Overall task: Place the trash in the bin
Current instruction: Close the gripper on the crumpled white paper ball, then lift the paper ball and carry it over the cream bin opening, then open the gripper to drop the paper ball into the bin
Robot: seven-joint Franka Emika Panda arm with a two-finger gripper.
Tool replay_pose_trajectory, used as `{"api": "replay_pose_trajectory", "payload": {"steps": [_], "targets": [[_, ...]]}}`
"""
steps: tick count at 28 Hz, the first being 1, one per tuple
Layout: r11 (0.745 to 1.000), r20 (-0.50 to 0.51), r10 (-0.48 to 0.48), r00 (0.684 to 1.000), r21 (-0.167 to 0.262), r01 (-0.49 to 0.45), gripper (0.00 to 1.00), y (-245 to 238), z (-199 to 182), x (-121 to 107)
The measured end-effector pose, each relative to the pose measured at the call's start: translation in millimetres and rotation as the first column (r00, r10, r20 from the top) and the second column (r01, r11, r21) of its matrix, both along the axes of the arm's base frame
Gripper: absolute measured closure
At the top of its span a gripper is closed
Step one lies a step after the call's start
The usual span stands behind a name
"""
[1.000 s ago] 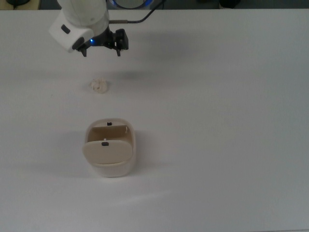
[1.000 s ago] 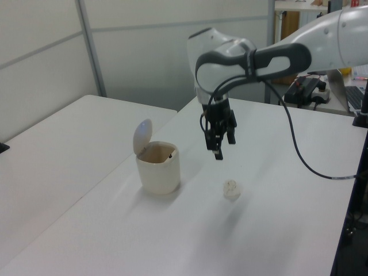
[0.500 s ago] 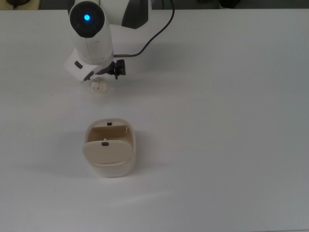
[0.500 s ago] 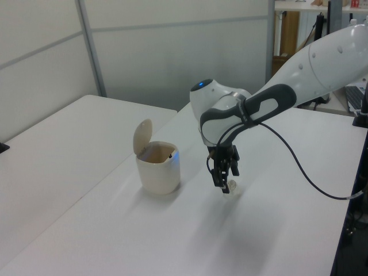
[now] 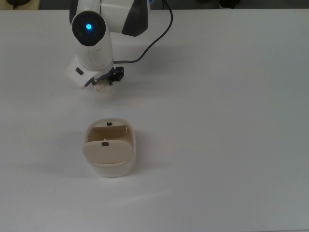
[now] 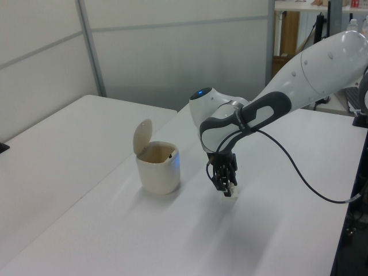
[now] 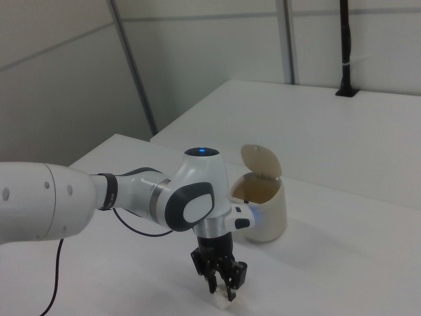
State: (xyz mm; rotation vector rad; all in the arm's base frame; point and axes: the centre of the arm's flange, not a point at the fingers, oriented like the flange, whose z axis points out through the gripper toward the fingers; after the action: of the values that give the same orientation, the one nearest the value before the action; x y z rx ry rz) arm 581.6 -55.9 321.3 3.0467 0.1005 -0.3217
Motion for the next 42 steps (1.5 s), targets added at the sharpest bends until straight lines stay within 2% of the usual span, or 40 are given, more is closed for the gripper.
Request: {"api": "replay_pose_trajectory", "payload": {"steps": [3, 7, 11, 16, 21, 25, 28, 32, 35, 38, 42], "targets": [[1.000, 0.005, 0.007, 1.000, -0.008, -0.006, 0.53, -1, 0, 1], [1.000, 0.032, 0.010, 0.999, -0.013, -0.009, 0.56, -2, 6, 5], [1.000, 0.108, 0.008, 0.994, -0.020, -0.006, 0.56, -6, 37, 20], [1.000, 0.232, 0.009, 0.973, -0.031, -0.002, 0.56, -9, 99, 42], [0.999, 0.355, 0.023, 0.935, -0.041, -0.009, 0.56, -6, 154, 61], [0.999, 0.500, 0.046, 0.865, -0.047, -0.026, 0.55, 1, 178, 76], [0.998, 0.577, 0.064, 0.814, -0.047, -0.045, 0.55, 11, 179, 87], [0.996, 0.631, 0.090, 0.771, -0.050, -0.076, 0.54, 27, 159, 103], [0.994, 0.648, 0.103, 0.755, -0.047, -0.095, 0.52, 38, 141, 111], [0.994, 0.650, 0.101, 0.753, -0.036, -0.103, 0.41, 47, 125, 117], [0.998, 0.658, 0.031, 0.753, 0.023, -0.060, 0.27, 50, 122, 118]]}}
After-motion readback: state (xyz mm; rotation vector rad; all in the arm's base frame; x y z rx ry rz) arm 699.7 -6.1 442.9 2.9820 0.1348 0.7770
